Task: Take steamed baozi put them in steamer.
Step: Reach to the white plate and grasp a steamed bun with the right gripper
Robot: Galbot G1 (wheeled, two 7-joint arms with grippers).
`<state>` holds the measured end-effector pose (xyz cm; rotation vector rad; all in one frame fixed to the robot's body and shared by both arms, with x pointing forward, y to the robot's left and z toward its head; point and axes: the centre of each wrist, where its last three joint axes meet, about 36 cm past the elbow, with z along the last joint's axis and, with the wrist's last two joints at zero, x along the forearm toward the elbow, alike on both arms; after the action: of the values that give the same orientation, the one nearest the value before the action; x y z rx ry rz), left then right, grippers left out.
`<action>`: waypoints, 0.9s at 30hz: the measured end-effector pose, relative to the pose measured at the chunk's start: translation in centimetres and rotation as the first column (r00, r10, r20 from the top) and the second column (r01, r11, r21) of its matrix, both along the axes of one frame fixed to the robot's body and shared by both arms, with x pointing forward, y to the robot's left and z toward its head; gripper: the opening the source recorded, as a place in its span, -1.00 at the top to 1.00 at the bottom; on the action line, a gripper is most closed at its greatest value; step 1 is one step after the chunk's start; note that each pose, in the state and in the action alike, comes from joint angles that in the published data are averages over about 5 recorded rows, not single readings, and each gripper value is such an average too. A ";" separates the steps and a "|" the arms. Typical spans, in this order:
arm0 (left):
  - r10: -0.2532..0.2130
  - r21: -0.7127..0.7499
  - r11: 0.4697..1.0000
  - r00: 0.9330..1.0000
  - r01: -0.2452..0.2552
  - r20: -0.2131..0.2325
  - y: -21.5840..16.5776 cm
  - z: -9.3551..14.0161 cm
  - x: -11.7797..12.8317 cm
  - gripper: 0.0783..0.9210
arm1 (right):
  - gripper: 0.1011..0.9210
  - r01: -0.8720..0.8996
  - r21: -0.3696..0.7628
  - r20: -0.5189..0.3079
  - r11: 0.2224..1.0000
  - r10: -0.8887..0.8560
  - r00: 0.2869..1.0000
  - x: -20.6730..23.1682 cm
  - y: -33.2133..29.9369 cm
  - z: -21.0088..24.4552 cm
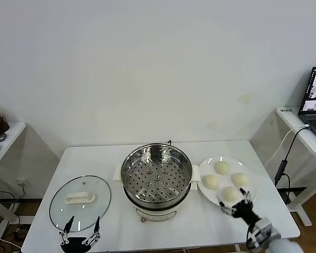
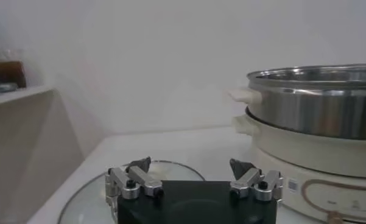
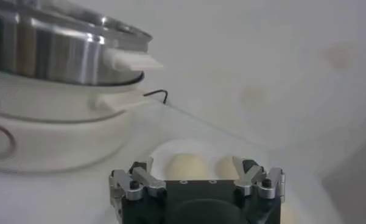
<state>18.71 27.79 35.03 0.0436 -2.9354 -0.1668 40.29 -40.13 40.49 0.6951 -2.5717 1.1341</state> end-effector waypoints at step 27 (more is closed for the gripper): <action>0.041 0.116 0.992 0.999 -0.041 -0.001 1.3 0.0 0.0 -0.77 | -0.76 -0.521 -0.464 -0.551 0.716 0.227 0.803 24.7 2.0 7.5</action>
<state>18.70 29.14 35.07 0.1210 -2.9158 -0.3306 65.02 -38.14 48.03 1.1891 -1.5570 1.5697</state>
